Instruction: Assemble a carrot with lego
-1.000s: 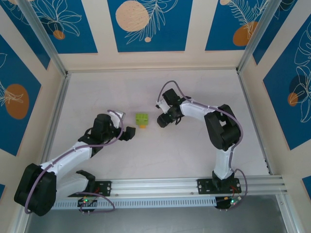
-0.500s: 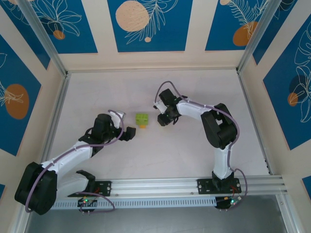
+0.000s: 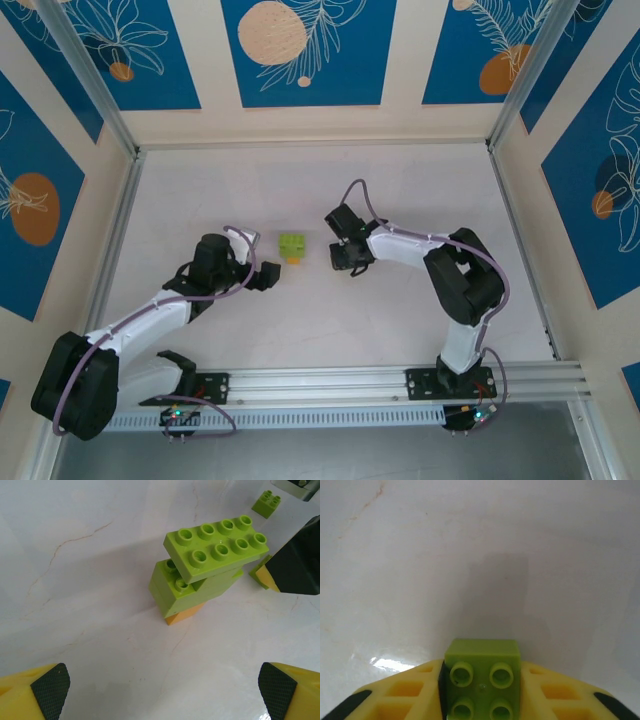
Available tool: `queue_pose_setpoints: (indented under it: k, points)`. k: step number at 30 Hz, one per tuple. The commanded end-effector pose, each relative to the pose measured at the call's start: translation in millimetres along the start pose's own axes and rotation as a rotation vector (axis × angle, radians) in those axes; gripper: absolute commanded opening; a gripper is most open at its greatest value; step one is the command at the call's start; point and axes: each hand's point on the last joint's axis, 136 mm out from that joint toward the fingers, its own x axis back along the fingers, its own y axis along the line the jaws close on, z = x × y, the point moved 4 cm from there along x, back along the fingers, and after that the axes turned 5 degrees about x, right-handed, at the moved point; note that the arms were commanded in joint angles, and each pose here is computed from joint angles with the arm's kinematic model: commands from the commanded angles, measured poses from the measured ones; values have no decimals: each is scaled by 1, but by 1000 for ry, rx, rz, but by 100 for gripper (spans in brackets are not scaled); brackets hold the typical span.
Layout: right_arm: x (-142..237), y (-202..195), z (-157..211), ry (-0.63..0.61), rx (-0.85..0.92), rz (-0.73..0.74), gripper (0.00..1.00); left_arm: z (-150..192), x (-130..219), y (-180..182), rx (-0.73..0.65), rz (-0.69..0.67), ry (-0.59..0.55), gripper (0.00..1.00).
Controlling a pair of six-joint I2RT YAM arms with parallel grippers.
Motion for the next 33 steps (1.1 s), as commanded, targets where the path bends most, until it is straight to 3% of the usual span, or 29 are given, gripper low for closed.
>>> queue_pose_setpoints:
  k: [1,7,17,22,26,33]
  points:
    - [-5,-1,8,-55,-66,9,44,-13,1,-10,-23,36,-31,99]
    - [-14,-4,17,-164,-56,0,50,-12,0,-10,-21,38,-27,99]
    - [-53,-5,57,-354,54,53,44,-12,-2,-9,-23,37,-20,99]
    - [-89,-4,93,-381,100,99,41,-12,-2,-9,-24,37,-18,99]
    - [-83,0,91,-430,129,87,40,-13,-1,-10,-27,36,-21,99]
    - [-80,0,94,-429,120,72,23,-13,-1,-11,-29,41,-22,99]
